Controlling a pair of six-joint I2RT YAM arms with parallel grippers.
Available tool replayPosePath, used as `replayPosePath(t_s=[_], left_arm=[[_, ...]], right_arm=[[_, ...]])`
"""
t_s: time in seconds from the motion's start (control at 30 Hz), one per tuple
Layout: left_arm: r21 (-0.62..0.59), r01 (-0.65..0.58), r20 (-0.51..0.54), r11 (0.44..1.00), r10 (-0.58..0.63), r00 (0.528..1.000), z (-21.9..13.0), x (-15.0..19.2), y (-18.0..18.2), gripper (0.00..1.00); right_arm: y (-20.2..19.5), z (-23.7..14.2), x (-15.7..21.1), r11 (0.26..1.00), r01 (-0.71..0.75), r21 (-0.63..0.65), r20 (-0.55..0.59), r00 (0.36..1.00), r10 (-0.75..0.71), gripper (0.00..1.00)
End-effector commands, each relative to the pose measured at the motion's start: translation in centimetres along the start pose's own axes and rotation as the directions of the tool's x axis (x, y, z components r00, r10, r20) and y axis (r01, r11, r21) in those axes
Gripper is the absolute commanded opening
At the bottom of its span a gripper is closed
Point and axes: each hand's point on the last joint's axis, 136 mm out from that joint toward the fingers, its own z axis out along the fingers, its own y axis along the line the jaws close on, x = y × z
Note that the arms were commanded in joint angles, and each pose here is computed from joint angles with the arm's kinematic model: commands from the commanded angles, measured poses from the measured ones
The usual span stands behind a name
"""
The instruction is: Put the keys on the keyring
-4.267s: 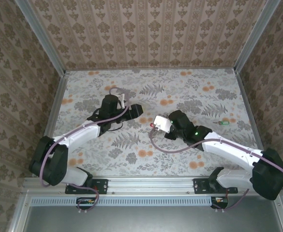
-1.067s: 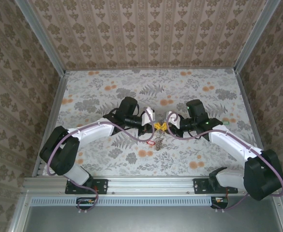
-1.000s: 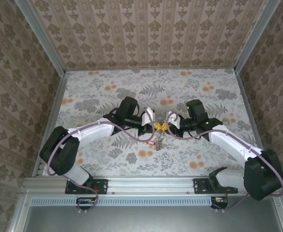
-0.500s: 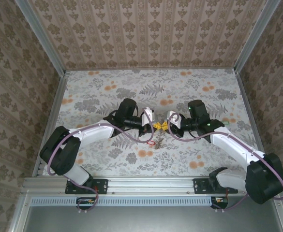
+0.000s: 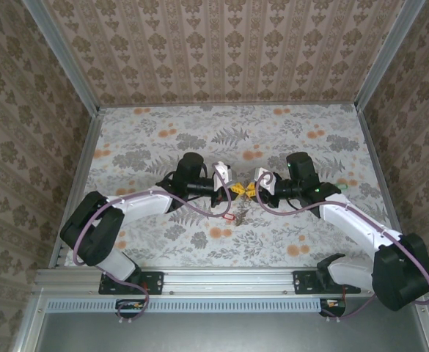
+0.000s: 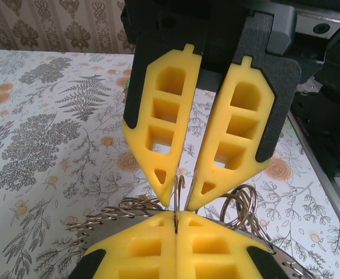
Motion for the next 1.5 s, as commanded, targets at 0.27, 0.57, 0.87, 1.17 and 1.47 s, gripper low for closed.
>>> replayPosePath(t_s=[0.27, 0.57, 0.87, 1.17, 1.47], left_arm=[[-0.021, -0.013, 0.073, 1.000, 0.014, 0.997, -0.7, -1.6, 0.3, 0.00], [0.004, -0.038, 0.002, 0.999, 0.038, 0.999, -0.4, -1.2, 0.0, 0.17], [0.018, -0.070, -0.004, 0.997, 0.071, 0.998, -0.2, -2.0, 0.1, 0.24], [0.026, -0.081, -0.002, 0.996, 0.081, 0.997, 0.2, -2.4, 0.0, 0.24], [0.047, -0.087, -0.044, 0.995, 0.090, 0.995, 0.9, -1.5, -0.5, 0.20]], right_arm=[[-0.5, -0.7, -0.6, 0.999, -0.021, 0.024, 0.040, 0.999, 0.020, 0.04], [0.0, -1.1, -1.1, 0.999, -0.011, -0.042, -0.005, 1.000, 0.010, 0.00], [0.5, -1.2, -1.5, 0.996, -0.009, -0.091, -0.025, 1.000, 0.007, 0.00], [0.3, -1.2, -1.6, 0.995, -0.004, -0.097, -0.033, 0.999, 0.001, 0.00], [0.3, -1.0, -1.9, 0.995, -0.007, -0.104, -0.023, 1.000, 0.004, 0.00]])
